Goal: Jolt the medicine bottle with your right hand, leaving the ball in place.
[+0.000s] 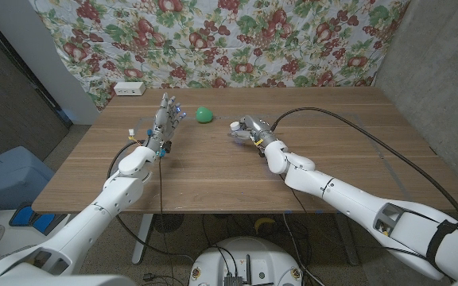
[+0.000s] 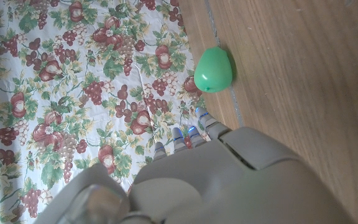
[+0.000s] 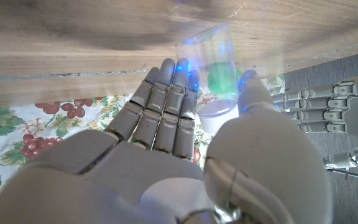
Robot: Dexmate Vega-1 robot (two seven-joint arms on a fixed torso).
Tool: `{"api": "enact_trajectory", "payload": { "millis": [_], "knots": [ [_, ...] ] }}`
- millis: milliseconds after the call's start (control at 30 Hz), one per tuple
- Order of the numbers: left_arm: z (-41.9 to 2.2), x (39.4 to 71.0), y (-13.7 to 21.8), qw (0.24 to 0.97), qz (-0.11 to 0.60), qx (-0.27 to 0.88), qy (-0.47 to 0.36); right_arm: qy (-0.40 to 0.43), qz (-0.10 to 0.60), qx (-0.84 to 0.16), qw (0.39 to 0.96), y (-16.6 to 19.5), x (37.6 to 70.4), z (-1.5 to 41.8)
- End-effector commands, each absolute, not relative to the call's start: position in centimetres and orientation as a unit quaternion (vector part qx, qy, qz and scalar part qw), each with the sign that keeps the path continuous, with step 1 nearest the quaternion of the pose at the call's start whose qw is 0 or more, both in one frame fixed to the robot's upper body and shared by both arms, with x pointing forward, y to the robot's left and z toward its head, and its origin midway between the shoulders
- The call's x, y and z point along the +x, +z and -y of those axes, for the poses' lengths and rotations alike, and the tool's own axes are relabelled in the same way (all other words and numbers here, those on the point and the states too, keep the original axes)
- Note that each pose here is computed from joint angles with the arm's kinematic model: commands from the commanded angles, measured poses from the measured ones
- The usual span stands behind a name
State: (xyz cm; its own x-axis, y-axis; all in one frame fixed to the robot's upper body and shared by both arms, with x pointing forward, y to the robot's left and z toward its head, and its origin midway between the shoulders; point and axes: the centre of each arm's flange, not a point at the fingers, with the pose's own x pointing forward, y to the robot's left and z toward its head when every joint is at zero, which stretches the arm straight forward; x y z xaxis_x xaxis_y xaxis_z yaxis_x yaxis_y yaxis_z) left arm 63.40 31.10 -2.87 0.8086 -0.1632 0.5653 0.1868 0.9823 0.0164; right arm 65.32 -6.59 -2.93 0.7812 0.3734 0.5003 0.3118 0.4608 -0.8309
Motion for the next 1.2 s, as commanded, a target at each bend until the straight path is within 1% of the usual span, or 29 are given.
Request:
{"api": "enact_trajectory", "payload": {
  "millis": [33,333,767,1200],
  "knots": [
    [-30.8,63.4,-2.8,0.95,0.296,-0.019,-0.095,-0.013,0.348,-0.489,0.8,-2.2,64.8,7.7],
    [-30.7,63.3,-2.7,0.95,0.297,-0.017,-0.096,-0.043,0.373,-0.45,0.81,-1.4,64.4,8.2],
    [-30.6,63.3,-2.6,0.949,0.298,-0.017,-0.097,-0.059,0.379,-0.444,0.81,-0.8,64.1,8.8],
    [-30.6,63.1,-2.7,0.949,0.3,-0.017,-0.096,-0.08,0.385,-0.428,0.814,0.3,63.9,10.5]
  ]
}}
